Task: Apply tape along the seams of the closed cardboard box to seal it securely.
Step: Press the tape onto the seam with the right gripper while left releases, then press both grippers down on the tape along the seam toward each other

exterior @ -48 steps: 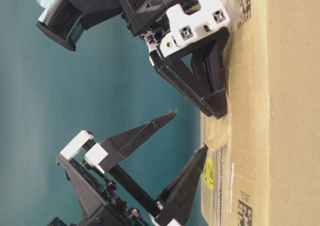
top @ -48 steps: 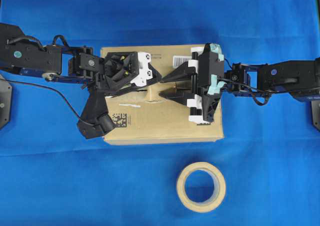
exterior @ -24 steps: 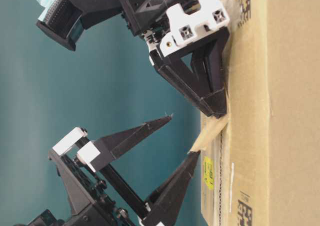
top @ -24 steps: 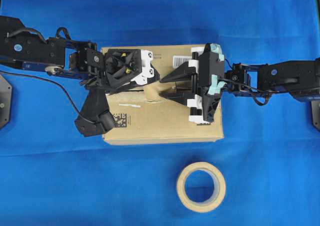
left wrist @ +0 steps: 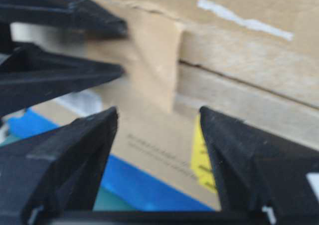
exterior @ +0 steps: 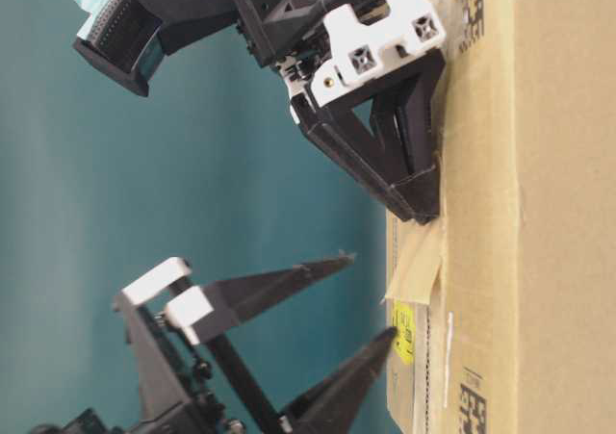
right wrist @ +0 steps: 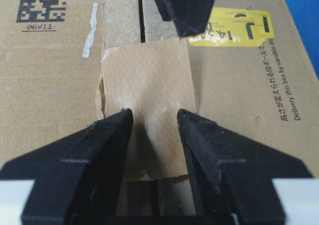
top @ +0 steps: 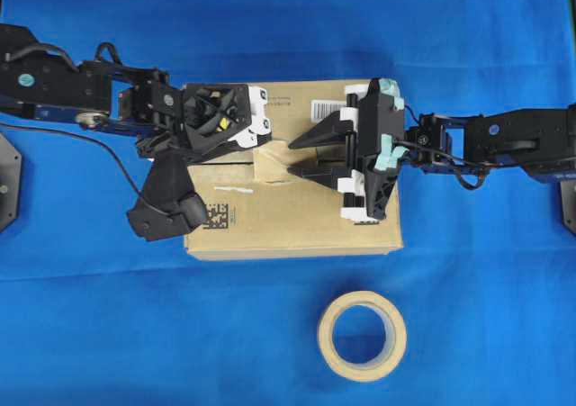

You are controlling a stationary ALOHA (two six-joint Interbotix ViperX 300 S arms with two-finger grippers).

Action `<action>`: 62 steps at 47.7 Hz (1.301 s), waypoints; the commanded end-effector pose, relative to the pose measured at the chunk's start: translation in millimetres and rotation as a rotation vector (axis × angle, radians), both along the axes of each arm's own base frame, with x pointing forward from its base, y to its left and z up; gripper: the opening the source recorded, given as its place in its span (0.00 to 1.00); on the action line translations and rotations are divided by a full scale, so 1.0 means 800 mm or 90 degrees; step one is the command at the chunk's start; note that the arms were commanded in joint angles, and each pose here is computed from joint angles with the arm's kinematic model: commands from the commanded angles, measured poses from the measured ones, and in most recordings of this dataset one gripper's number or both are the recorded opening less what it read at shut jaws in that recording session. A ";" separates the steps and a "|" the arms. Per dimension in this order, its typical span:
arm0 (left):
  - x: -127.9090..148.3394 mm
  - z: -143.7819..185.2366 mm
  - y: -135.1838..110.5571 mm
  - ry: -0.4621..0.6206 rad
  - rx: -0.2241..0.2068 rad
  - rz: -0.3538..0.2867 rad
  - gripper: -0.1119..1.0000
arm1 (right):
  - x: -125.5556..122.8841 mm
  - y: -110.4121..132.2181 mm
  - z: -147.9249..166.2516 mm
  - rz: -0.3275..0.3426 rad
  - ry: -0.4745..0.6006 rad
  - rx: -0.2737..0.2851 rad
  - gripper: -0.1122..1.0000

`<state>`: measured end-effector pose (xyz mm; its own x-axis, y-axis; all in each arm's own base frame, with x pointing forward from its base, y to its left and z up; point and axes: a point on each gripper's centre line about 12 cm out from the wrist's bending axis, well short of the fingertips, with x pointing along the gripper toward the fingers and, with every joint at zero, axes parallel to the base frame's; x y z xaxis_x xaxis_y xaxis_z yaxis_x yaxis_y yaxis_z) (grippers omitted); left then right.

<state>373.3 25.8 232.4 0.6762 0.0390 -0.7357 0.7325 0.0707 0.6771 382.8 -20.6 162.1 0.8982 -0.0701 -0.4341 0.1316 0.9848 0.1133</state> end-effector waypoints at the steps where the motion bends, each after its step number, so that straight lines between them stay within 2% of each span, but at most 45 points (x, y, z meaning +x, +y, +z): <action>1: 0.001 0.023 -0.003 -0.061 -0.014 0.011 0.66 | 0.001 -0.001 0.004 0.000 -0.005 -0.002 0.50; 6: 0.005 0.036 -0.013 -0.146 -0.067 0.046 0.66 | 0.001 -0.001 0.006 0.000 -0.009 -0.002 0.50; 9: 0.006 0.042 -0.017 -0.193 -0.116 0.078 0.66 | 0.001 -0.001 0.006 0.000 -0.008 -0.002 0.50; 15: 0.006 0.052 -0.028 -0.244 -0.253 0.161 0.64 | 0.001 -0.001 0.005 -0.001 -0.006 0.000 0.50; 16: 0.007 0.052 -0.029 -0.246 -0.277 0.176 0.63 | 0.001 -0.001 0.005 -0.001 -0.006 0.000 0.50; 17: 0.007 0.053 -0.030 -0.248 -0.312 0.200 0.62 | 0.001 -0.001 0.006 -0.001 -0.007 0.000 0.50; 22: 0.009 0.052 -0.029 -0.244 -0.418 0.280 0.53 | 0.002 -0.001 0.007 -0.001 -0.009 0.000 0.50; 25: 0.009 0.051 -0.028 -0.243 -0.472 0.323 0.47 | 0.002 -0.001 0.007 -0.002 -0.010 0.000 0.50; 26: 0.010 0.050 -0.026 -0.244 -0.498 0.343 0.46 | 0.003 -0.001 0.007 -0.001 -0.010 0.000 0.50; 33: 0.008 0.044 -0.017 -0.242 -0.607 0.438 0.40 | 0.003 -0.001 0.008 -0.002 -0.012 0.001 0.50; 39: 0.003 0.026 -0.009 -0.236 -0.661 0.499 0.37 | 0.003 -0.001 0.008 -0.002 -0.012 0.001 0.50; 44: 0.003 0.006 -0.007 -0.239 -0.694 0.524 0.36 | 0.003 -0.001 0.007 -0.002 -0.011 0.001 0.50; 55: 0.008 -0.022 -0.016 -0.249 -0.728 0.523 0.34 | 0.003 -0.001 0.007 -0.003 -0.012 0.002 0.50; 62: 0.009 -0.037 -0.021 -0.241 -0.727 0.521 0.32 | 0.003 -0.002 0.008 -0.004 -0.013 0.002 0.50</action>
